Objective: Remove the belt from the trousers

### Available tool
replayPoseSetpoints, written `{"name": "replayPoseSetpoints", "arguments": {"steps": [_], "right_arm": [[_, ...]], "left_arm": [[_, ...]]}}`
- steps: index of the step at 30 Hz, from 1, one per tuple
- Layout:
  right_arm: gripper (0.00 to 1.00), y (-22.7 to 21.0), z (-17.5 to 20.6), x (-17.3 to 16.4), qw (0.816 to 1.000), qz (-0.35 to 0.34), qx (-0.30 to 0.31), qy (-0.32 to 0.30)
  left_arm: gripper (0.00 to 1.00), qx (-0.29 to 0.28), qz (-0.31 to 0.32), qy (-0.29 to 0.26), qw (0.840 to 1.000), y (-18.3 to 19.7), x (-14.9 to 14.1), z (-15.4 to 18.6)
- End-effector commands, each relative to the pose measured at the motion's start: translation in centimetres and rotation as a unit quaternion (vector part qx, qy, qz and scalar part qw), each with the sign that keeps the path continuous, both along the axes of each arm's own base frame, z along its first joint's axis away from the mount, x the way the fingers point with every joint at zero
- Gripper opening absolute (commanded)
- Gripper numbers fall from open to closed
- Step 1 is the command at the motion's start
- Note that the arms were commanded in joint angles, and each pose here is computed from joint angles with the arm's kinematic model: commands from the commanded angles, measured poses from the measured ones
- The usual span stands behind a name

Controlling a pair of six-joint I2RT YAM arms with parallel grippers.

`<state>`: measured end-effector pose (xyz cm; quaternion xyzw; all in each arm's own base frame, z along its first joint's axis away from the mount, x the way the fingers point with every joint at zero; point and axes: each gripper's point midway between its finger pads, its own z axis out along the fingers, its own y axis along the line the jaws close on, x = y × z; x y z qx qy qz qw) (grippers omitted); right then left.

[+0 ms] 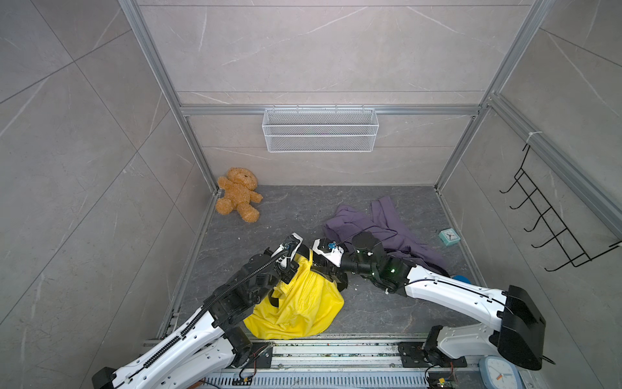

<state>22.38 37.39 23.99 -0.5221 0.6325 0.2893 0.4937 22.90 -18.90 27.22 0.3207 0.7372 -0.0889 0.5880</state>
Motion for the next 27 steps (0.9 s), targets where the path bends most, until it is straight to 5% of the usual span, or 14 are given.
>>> {"name": "replayPoseSetpoints", "arguments": {"steps": [1,13,27], "right_arm": [[0.64,0.1,0.0,0.5,1.0,-0.015,0.006,-0.015],[0.47,-0.1,0.7,0.8,0.999,-0.027,0.018,-0.018],[0.16,-1.7,2.5,0.4,0.999,-0.011,0.048,0.014]], "left_arm": [[0.0,-0.065,0.001,-0.029,0.997,0.1,-0.2,3.9],[0.0,-0.056,0.018,-0.021,0.998,0.9,-0.2,2.9],[0.0,-0.051,0.108,-0.027,0.992,5.3,-0.2,0.9]]}}
